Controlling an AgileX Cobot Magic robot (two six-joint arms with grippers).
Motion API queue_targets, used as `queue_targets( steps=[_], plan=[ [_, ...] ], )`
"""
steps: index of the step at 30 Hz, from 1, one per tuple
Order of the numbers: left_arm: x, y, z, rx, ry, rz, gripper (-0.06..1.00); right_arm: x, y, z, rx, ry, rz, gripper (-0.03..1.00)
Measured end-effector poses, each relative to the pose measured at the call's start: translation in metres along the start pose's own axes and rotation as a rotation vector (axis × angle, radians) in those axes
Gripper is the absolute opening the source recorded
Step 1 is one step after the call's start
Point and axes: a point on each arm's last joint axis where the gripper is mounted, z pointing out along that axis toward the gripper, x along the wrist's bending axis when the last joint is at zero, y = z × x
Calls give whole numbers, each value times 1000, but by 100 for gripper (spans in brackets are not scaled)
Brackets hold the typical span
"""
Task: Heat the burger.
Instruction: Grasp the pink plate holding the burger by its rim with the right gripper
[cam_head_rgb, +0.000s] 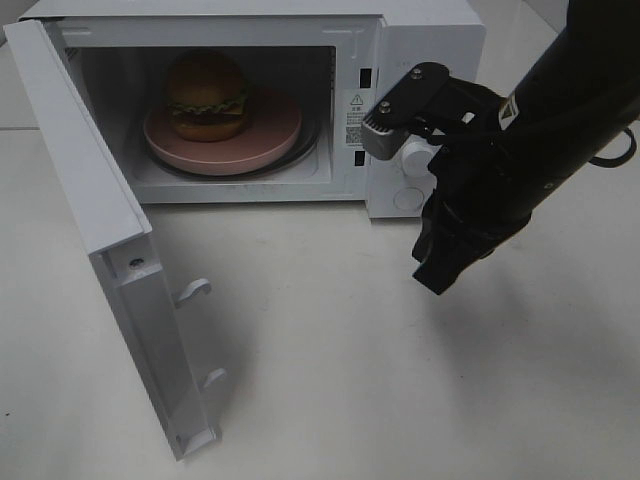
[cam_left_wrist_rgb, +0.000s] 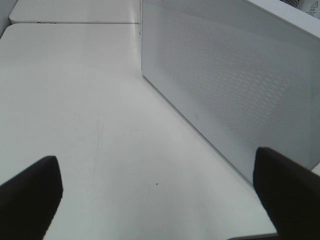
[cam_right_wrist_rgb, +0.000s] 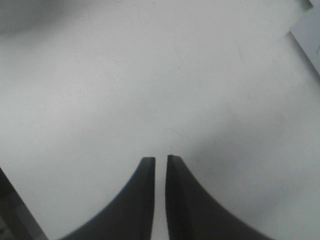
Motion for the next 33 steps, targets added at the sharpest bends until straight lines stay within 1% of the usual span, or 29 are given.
queue_targets(
  steps=[1, 2, 3, 4, 5, 6, 8, 9, 10, 11, 12, 13, 14, 16, 17, 18, 19, 20, 21, 22, 24, 25, 27, 28, 29, 30, 31, 32, 33],
  plan=[
    [0, 0, 0, 0, 0, 0, 98, 0, 0, 0, 0, 0, 0, 11],
    [0, 0, 0, 0, 0, 0, 98, 0, 1, -1, -1, 0, -49, 11],
    [0, 0, 0, 0, 0, 0, 98, 0, 1, -1, -1, 0, -49, 11],
    [0, 0, 0, 0, 0, 0, 98, -1, 2, -2, 0, 1, -155, 11],
    [0, 0, 0, 0, 0, 0, 98, -1, 2, -3, 1, 2, -211, 11],
    [0, 0, 0, 0, 0, 0, 98, -1, 2, -3, 1, 2, -211, 11],
    [0, 0, 0, 0, 0, 0, 98, 0, 0, -3, 20, 15, -423, 12],
    [0, 0, 0, 0, 0, 0, 98, 0, 0, -3, 20, 15, -423, 12],
    [0, 0, 0, 0, 0, 0, 98, 1, -1, -3, 26, 21, -480, 13],
    [0, 0, 0, 0, 0, 0, 98, 1, -1, -3, 31, 27, -568, 14],
    [0, 0, 0, 0, 0, 0, 98, 1, -1, -3, 31, 27, -568, 14],
    [0, 0, 0, 0, 0, 0, 98, 1, -2, -3, 32, 28, -609, 15],
    [0, 0, 0, 0, 0, 0, 98, 1, -2, -3, 32, 28, -609, 15],
    [0, 0, 0, 0, 0, 0, 98, 1, -2, -3, 35, 29, -712, 20],
    [0, 0, 0, 0, 0, 0, 98, 1, -2, -3, 35, 29, -712, 20],
    [0, 0, 0, 0, 0, 0, 98, 0, -2, -3, 39, 26, -726, 23],
    [0, 0, 0, 0, 0, 0, 98, -1, -3, -3, 53, 14, -759, 30],
    [0, 0, 0, 0, 0, 0, 98, -1, -3, -3, 53, 14, -759, 30],
    [0, 0, 0, 0, 0, 0, 98, -2, -4, -3, 64, 5, -775, 38],
    [0, 0, 0, 0, 0, 0, 98, -2, -4, -3, 64, 5, -775, 38],
    [0, 0, 0, 0, 0, 0, 98, -3, -4, -3, 67, 3, -779, 47],
    [0, 0, 0, 0, 0, 0, 98, -3, -4, -3, 67, 3, -779, 47],
    [0, 0, 0, 0, 0, 0, 98, -3, -4, -3, 68, 0, -748, 71],
    [0, 0, 0, 0, 0, 0, 98, -3, -4, -3, 68, 0, -748, 71],
    [0, 0, 0, 0, 0, 0, 98, -3, -4, -3, 69, -1, -739, 78],
    [0, 0, 0, 0, 0, 0, 98, 0, -3, -3, 75, -6, -739, 87],
    [0, 0, 0, 0, 0, 0, 98, 0, -3, -3, 75, -6, -739, 87],
    [0, 0, 0, 0, 0, 0, 98, 4, -1, -3, 79, -11, -749, 90],
    [0, 0, 0, 0, 0, 0, 98, 4, -1, -3, 79, -11, -749, 90]
  ],
)
